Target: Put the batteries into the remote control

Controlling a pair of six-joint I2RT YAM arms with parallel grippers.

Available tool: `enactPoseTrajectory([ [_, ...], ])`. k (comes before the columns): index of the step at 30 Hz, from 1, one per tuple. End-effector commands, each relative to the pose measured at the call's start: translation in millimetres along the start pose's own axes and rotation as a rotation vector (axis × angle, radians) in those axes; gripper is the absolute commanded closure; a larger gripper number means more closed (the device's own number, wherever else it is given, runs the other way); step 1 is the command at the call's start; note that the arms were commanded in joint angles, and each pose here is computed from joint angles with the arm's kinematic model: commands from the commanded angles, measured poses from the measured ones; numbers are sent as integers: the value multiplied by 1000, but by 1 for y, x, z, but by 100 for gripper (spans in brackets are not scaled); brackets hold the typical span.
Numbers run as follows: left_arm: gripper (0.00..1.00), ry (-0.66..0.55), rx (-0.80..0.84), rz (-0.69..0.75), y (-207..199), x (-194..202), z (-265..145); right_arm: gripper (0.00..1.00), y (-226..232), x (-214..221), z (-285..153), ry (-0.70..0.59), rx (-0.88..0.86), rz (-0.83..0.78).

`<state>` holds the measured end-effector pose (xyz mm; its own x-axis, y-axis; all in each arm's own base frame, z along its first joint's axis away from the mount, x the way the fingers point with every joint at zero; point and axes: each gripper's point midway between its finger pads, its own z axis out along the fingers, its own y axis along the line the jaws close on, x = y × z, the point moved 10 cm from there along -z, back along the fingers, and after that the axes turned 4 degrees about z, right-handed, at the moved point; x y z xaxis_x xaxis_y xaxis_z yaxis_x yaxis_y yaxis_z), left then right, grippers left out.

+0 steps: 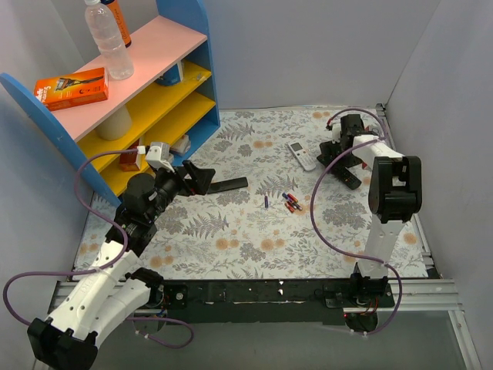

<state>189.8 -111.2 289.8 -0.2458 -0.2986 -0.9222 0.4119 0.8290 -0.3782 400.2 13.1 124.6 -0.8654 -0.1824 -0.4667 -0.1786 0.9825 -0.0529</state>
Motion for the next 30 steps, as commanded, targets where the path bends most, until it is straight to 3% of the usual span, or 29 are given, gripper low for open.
enactPoseTrajectory([
  [1,2,-4,13,26,-3,-5,-1,18,1,-3,3,50,-75,-51],
  [5,2,4,18,25,-2,-3,0,27,5,5,10,88,-108,-53],
  [9,2,16,43,24,-4,-1,1,54,9,14,4,71,-132,-41],
  [13,2,35,65,16,-4,3,5,68,14,20,-12,26,-141,-8],
  [19,2,50,179,-36,-12,9,9,74,31,27,-59,-116,-182,23],
  [25,2,51,341,-111,-23,16,17,77,81,31,-118,-372,-543,-62],
  [30,2,60,445,-111,-29,13,32,78,121,37,-156,-538,-739,-119],
])
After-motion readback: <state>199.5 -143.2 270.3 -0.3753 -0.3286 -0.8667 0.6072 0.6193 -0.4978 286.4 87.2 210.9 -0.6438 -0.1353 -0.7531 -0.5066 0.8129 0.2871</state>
